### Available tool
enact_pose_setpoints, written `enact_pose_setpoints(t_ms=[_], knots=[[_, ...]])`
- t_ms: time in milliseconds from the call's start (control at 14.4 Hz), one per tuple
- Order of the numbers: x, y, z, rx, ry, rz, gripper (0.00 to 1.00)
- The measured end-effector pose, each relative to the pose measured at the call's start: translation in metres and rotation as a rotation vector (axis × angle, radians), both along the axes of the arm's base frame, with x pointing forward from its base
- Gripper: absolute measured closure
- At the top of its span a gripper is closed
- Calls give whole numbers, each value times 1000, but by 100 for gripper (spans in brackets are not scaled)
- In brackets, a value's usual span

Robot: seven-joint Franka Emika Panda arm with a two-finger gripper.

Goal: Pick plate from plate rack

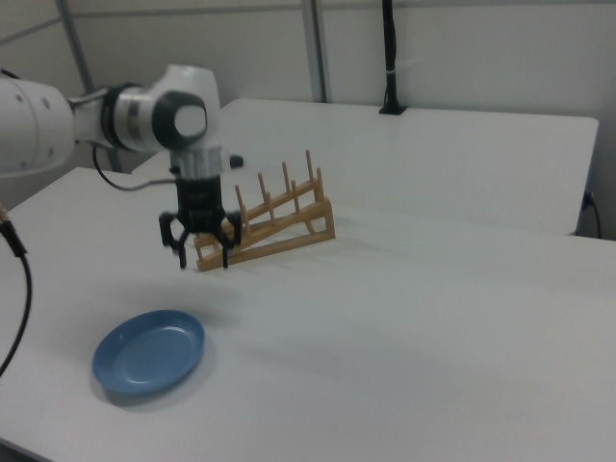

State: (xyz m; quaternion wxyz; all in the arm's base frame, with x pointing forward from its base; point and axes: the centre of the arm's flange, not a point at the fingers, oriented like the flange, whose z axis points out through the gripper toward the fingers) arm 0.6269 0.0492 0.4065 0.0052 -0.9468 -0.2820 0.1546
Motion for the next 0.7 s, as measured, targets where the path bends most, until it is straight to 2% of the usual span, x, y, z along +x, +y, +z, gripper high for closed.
enact_pose_setpoints(t_ms=[139,209,487,695], knots=[[-7,0,53,-38,-96,-161,5],[-13,0,80,-53,-141,-244,0],[-44,-3,162,-76,-276,-492,0],[-63,-15,187,-75,-315,-541,0]])
